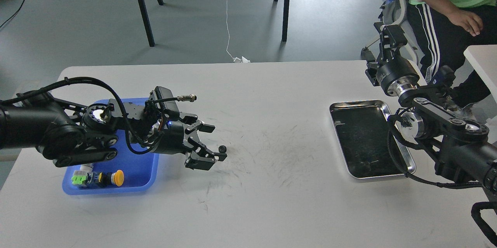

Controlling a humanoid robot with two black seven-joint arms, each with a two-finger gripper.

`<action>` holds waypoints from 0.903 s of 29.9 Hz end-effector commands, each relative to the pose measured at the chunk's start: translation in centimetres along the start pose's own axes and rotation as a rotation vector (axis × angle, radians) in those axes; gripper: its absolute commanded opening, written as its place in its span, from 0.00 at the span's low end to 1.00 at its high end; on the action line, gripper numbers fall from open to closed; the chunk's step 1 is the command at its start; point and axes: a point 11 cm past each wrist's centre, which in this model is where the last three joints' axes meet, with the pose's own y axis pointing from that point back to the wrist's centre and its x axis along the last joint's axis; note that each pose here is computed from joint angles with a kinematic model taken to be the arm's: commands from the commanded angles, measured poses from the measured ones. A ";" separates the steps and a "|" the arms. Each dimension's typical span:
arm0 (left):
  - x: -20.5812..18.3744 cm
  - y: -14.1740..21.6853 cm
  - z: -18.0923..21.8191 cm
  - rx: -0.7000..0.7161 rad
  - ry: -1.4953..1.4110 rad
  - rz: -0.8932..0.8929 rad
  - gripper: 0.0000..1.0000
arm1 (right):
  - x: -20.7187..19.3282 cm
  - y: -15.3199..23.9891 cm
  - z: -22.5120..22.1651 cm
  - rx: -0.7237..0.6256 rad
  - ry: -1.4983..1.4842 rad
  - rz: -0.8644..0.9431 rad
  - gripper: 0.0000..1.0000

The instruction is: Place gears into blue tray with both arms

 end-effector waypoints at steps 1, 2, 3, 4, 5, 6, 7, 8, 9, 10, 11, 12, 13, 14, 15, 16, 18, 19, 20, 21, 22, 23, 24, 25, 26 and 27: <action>-0.1 -0.9 -0.1 -0.001 -0.046 -0.002 0.96 | 0.0 0.0 0.0 -0.001 0.001 0.000 0.96; 0.2 -1.0 -0.1 -0.003 -0.053 0.009 0.95 | 0.0 0.0 0.0 -0.001 0.001 0.000 0.96; 0.2 -1.0 -0.1 -0.003 -0.060 0.011 0.94 | -0.1 0.0 0.0 0.000 0.000 -0.002 0.96; 0.1 -1.1 -0.2 -0.003 -0.070 0.016 0.94 | -0.1 0.0 0.0 0.000 0.000 -0.002 0.96; -0.1 -1.3 -0.2 -0.004 -0.084 0.013 0.94 | -0.1 0.0 0.0 0.000 0.000 -0.002 0.96; -0.2 -1.4 -0.4 0.000 -0.100 0.010 0.93 | -0.1 0.0 0.0 0.000 0.000 -0.002 0.96; -0.1 -1.5 -0.6 0.006 -0.123 0.019 0.92 | -0.1 0.1 0.1 -0.003 0.002 -0.003 0.96; 0.3 -1.6 -0.7 0.006 -0.140 0.042 0.91 | 0.0 0.0 0.1 -0.002 0.002 -0.001 0.96; 0.4 -1.6 -0.7 0.006 -0.154 0.055 0.89 | 0.0 0.1 0.1 -0.003 0.003 -0.002 0.96; 0.5 -1.6 -0.9 0.012 -0.166 0.061 0.89 | 0.0 0.1 0.1 -0.003 0.003 -0.002 0.96; 0.2 -1.5 -1.0 0.013 -0.169 0.056 0.89 | -0.1 0.0 0.2 -0.003 0.001 -0.002 0.96; -0.1 -1.4 -1.0 0.012 -0.169 0.048 0.89 | -0.1 0.0 0.2 -0.003 0.001 -0.002 0.96; -0.2 -1.3 -1.1 0.017 -0.169 0.044 0.89 | -0.1 0.0 0.1 -0.003 0.000 -0.003 0.96; -0.3 -1.2 -1.2 0.019 -0.167 0.046 0.89 | -0.1 0.0 0.1 -0.003 0.001 -0.004 0.96; -0.4 -1.1 -1.3 0.022 -0.165 0.045 0.89 | -0.1 0.0 0.2 -0.003 0.001 -0.002 0.96; -0.4 -1.0 -1.3 0.022 -0.169 0.045 0.89 | -0.1 0.1 0.2 -0.004 0.002 -0.003 0.96; -0.5 -1.1 -1.2 0.021 -0.170 0.057 0.89 | -0.1 0.1 0.2 -0.005 0.003 -0.003 0.96; -0.6 -1.0 -1.2 0.020 -0.174 0.066 0.89 | -0.2 0.0 0.2 -0.005 0.002 -0.004 0.96; -0.5 -1.1 -1.1 0.018 -0.178 0.077 0.88 | -0.3 0.0 0.3 -0.005 0.001 -0.006 0.96; -0.6 -1.1 -1.0 0.016 -0.176 0.076 0.88 | -0.3 0.0 0.2 -0.004 0.001 -0.006 0.96; -0.7 -1.2 -0.9 0.013 -0.174 0.075 0.88 | -0.3 0.0 0.3 -0.005 -0.001 -0.007 0.96; -1.4 -1.2 -0.9 0.011 -0.169 0.062 0.87 | -0.3 0.0 0.3 -0.005 -0.001 -0.007 0.96; -2.1 -1.1 -0.7 0.004 -0.164 0.044 0.86 | -0.4 0.0 0.3 -0.006 -0.002 -0.008 0.96; -2.4 -1.1 -0.6 0.001 -0.164 0.035 0.86 | -0.4 0.0 0.2 -0.004 -0.001 -0.008 0.96; -2.7 -1.0 -0.6 -0.001 -0.166 0.023 0.84 | -0.4 0.0 0.2 -0.004 -0.001 -0.008 0.96; -2.9 -1.0 -0.5 -0.003 -0.166 0.015 0.80 | -0.4 0.0 0.3 -0.006 -0.001 -0.009 0.96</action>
